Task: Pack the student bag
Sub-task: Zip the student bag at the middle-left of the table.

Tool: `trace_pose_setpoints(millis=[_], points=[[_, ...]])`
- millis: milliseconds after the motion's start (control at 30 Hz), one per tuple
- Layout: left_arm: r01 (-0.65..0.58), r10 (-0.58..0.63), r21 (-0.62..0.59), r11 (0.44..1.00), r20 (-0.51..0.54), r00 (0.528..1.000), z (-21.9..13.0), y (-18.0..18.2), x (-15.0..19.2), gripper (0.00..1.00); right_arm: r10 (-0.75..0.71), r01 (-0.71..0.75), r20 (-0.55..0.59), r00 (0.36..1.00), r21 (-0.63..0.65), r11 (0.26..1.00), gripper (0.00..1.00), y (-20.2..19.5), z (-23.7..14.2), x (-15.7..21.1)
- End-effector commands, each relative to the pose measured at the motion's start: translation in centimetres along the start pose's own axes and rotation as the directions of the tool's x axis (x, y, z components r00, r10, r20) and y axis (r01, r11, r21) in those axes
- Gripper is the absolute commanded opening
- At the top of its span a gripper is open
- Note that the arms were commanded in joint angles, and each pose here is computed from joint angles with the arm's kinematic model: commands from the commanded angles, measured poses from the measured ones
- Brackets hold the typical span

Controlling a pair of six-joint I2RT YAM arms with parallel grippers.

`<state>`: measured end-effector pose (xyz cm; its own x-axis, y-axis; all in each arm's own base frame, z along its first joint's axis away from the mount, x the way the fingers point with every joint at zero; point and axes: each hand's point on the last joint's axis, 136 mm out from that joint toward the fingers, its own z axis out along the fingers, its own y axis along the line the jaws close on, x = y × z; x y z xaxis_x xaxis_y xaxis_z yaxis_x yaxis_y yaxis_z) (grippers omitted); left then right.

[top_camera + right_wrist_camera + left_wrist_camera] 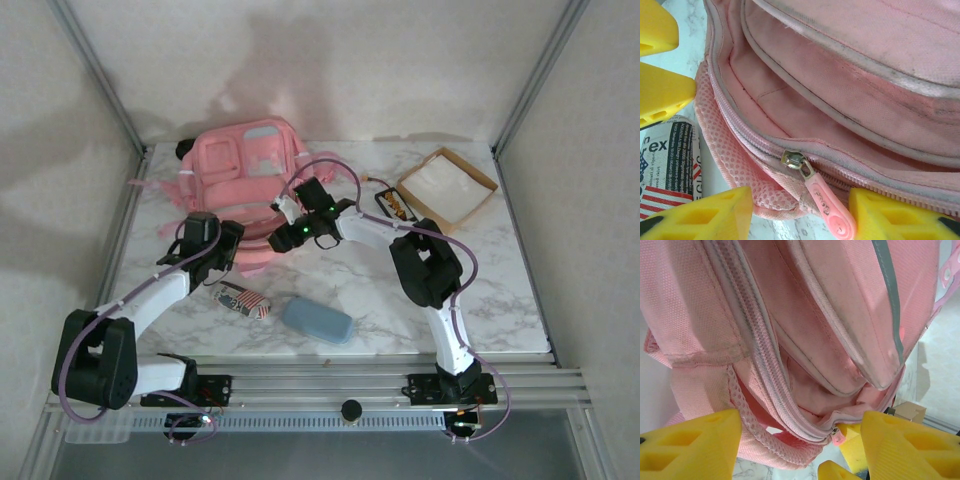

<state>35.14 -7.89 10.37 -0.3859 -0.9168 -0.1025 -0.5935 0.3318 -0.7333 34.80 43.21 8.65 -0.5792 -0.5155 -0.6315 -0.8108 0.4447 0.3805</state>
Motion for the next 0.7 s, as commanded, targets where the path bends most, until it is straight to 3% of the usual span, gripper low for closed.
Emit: trace_pose_setpoints(millis=[0, 167, 500, 667], points=[[0.004, -0.004, -0.005, 1.000, 0.021, 1.000, 0.4, 0.3, -0.3, 0.64, 0.031, -0.030, -0.086, 0.996, 0.011, 0.999, 0.54, -0.8, 0.5, 2.2], [0.003, -0.002, -0.013, 1.000, 0.028, 1.000, 0.4, 0.5, -0.4, 0.64, 0.025, -0.028, -0.047, 0.999, -0.053, 0.998, 0.41, 0.7, 0.3, 1.1], [0.013, -0.013, -0.004, 1.000, 0.025, 1.000, 0.5, 0.2, -0.4, 0.64, 0.011, -0.015, -0.083, 0.996, -0.040, 0.999, 0.15, 0.6, 0.1, 2.0], [0.019, -0.019, 0.022, 1.000, 0.016, 1.000, 0.3, -1.0, -0.3, 0.64, 0.002, -0.003, -0.058, 0.998, -0.013, 1.000, 0.03, 1.4, -0.8, 0.5]])
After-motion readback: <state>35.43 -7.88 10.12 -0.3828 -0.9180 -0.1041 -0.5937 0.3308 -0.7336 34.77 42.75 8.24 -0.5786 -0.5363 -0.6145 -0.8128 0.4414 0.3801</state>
